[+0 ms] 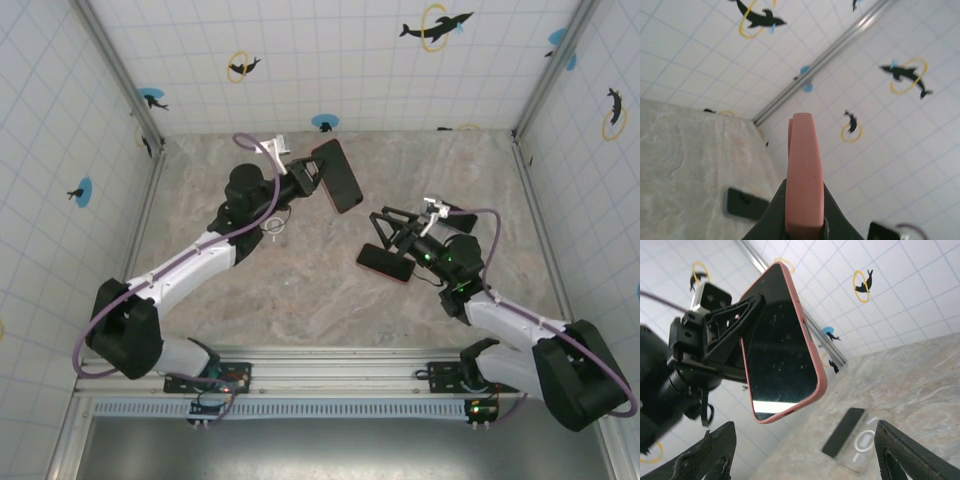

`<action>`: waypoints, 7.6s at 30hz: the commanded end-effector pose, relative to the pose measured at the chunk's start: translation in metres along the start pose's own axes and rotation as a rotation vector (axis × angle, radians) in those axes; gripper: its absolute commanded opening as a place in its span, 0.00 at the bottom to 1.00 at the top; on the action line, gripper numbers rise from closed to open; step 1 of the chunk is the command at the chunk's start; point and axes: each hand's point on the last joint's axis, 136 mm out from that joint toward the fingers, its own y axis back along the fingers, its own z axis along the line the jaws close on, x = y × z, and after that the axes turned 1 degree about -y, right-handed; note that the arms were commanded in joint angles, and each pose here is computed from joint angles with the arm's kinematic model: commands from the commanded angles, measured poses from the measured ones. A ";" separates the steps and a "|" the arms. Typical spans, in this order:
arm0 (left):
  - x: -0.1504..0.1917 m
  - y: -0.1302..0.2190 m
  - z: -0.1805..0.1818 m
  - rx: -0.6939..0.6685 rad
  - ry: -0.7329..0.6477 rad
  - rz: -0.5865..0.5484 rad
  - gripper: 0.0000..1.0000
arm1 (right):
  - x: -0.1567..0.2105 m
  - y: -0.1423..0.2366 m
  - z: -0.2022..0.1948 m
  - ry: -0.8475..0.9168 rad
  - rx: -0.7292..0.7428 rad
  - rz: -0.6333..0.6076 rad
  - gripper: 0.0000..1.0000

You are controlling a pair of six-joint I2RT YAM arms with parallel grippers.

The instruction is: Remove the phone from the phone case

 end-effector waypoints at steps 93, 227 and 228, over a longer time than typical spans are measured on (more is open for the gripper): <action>-0.030 -0.015 -0.039 0.234 0.027 0.118 0.00 | -0.020 -0.033 0.010 0.238 -0.272 0.202 0.63; -0.025 0.006 -0.084 0.501 -0.117 0.363 0.00 | 0.004 -0.019 0.078 0.392 -0.662 0.438 0.48; -0.024 0.006 -0.085 0.504 -0.114 0.364 0.00 | 0.003 -0.020 0.078 0.391 -0.659 0.437 0.47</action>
